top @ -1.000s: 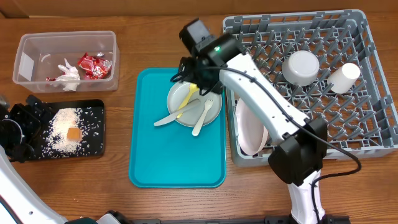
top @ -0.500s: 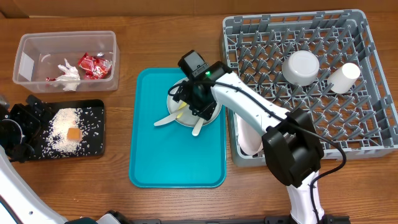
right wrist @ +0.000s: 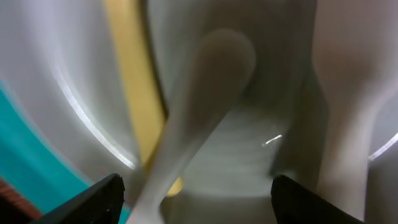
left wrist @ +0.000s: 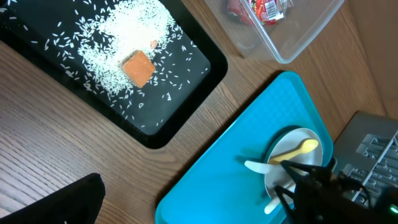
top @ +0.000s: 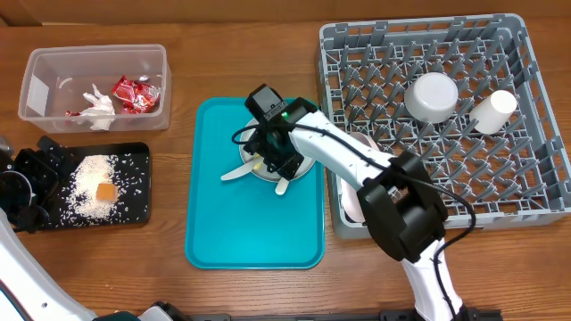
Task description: Sort waste into correct bins and load items into the dishwasher rack
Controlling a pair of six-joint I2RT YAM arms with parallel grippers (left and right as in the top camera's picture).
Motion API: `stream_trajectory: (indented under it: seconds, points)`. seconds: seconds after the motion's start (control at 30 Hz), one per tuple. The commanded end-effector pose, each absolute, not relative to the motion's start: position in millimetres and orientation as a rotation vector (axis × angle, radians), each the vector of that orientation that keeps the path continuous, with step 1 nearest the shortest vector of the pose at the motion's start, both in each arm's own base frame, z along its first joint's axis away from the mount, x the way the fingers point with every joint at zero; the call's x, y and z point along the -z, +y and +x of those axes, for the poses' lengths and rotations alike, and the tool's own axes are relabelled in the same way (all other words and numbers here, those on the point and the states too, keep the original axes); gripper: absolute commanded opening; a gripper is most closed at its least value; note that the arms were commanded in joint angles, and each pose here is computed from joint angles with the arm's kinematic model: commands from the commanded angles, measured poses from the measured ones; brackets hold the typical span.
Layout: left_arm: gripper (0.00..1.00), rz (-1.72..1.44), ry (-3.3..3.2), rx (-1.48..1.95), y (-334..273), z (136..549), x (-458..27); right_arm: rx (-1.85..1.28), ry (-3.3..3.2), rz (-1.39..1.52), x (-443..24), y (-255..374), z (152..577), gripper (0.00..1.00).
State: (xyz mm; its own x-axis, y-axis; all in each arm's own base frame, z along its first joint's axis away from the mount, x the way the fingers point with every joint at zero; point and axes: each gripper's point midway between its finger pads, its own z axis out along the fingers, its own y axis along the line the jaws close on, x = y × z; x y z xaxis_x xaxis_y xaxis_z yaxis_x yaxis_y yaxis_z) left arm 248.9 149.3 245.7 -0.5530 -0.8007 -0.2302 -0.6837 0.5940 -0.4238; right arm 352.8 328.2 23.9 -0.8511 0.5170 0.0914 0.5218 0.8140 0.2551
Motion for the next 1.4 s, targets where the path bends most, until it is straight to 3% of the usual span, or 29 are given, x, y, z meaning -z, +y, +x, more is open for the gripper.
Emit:
stream_trajectory:
  seconds: [0.0, 0.13, 0.33, 1.37]
  points:
    - [1.00, -1.148, 2.441, 0.421, 144, 251, -245, 0.385, -2.989, -0.875, -12, 325, 355, 0.79]
    - [1.00, -1.148, 2.441, 0.421, 144, 251, -245, 0.363, -3.002, -0.883, -9, 322, 357, 0.77]
    - [1.00, -1.148, 2.441, 0.421, 144, 251, -245, 0.367, -3.004, -0.883, -8, 323, 357, 0.47]
    - [1.00, -1.147, 2.441, 0.421, 144, 251, -245, 0.344, -3.061, -0.815, -35, 303, 381, 0.04]
